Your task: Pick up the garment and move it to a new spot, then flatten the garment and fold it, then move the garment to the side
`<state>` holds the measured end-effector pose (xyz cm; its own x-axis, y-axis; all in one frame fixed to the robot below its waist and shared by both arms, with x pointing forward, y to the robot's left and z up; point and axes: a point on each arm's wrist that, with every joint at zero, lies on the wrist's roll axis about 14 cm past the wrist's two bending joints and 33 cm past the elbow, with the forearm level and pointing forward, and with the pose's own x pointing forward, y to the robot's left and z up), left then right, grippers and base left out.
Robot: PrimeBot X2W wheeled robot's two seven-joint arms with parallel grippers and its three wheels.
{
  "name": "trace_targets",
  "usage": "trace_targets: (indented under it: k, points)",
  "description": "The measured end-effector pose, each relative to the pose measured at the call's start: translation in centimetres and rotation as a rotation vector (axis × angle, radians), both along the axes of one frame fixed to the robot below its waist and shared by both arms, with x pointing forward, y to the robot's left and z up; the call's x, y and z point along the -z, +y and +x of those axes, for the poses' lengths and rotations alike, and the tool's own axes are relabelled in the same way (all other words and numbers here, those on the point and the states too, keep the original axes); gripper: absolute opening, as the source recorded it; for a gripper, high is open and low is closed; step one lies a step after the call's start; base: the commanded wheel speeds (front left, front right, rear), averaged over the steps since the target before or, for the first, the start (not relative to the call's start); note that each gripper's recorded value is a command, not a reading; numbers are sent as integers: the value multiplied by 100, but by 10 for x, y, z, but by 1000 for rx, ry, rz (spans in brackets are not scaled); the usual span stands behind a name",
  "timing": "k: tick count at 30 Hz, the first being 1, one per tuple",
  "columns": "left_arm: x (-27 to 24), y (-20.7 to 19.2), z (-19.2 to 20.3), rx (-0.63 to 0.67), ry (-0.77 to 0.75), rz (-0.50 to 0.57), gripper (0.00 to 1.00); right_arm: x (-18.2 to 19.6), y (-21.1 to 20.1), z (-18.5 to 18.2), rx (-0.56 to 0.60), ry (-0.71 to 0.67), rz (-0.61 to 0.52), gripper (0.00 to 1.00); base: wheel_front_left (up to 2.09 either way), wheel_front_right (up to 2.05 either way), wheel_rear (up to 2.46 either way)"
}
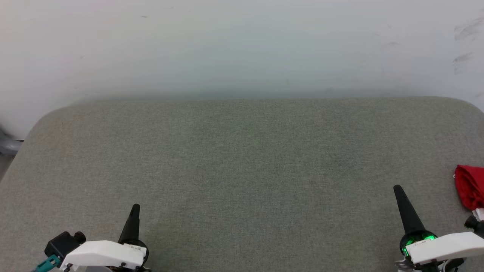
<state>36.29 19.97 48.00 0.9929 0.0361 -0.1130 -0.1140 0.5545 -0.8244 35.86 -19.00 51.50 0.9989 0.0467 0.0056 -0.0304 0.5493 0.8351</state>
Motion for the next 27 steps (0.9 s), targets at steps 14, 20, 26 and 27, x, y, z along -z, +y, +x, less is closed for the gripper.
trace_targets:
  k: [14, 20, 26, 27]
  points:
    - [-5, 0, 6, -3, -16, -149, 0, 2, -2, 7, 8, 7, 147, 0, 0, 0, 0]
    - [-8, 0, 9, -4, -28, -206, 0, 2, -3, 11, 14, 9, 204, 0, 0, 0, 0]
    - [-9, 1, 11, -7, -33, -261, 0, 5, -4, 12, 20, 15, 259, 0, 0, 0, 0]
    - [-9, 1, 11, -7, -36, -271, 0, 5, -4, 13, 19, 17, 268, 0, 0, 0, 0]
